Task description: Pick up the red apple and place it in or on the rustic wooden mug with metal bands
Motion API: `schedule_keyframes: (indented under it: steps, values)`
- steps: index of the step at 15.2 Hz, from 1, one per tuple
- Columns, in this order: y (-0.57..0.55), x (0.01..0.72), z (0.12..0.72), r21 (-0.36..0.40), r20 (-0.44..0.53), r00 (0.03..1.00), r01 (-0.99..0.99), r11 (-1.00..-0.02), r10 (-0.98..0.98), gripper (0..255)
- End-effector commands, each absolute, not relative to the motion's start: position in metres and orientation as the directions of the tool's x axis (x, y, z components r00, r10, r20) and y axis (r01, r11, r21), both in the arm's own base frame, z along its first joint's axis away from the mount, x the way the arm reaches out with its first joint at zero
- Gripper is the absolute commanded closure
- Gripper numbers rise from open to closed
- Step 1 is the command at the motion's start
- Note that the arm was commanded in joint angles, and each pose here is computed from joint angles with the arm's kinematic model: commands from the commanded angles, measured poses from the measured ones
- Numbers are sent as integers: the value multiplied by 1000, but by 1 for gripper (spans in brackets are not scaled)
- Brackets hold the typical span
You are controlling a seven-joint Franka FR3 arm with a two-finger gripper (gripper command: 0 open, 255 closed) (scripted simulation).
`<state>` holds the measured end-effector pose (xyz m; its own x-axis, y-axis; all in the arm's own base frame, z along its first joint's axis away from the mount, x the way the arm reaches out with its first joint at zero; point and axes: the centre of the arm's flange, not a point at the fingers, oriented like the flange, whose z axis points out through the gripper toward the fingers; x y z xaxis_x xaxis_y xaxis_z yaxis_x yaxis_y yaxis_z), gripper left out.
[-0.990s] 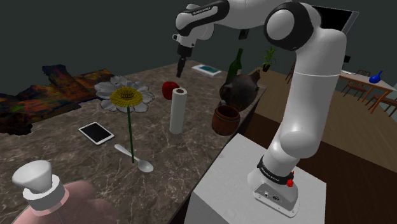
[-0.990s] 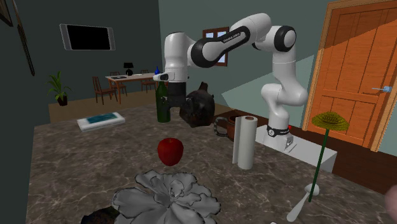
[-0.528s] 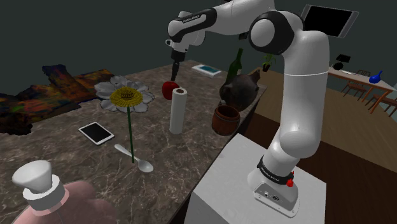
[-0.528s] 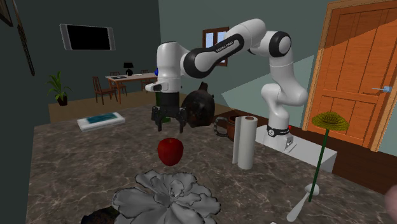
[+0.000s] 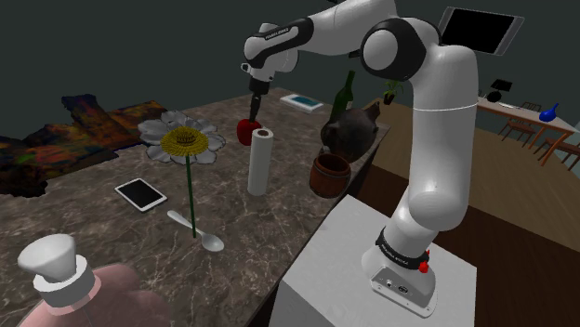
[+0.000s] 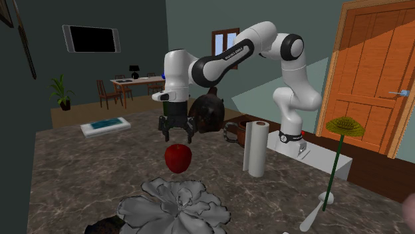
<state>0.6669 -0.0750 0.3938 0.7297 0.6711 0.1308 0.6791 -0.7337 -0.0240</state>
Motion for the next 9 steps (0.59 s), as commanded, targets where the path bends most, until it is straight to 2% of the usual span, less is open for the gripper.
schedule_keyframes:
  steps: [1, 2, 3, 9]
  values:
    - [-75, 667, 394, -24, 131, 730, 679, -734, 671, 0]
    - [-75, 667, 394, -24, 131, 730, 679, -734, 671, 0]
    - [-75, 667, 394, -24, 131, 730, 679, -734, 671, 255]
    - [-75, 667, 394, -24, 131, 730, 679, -734, 671, 255]
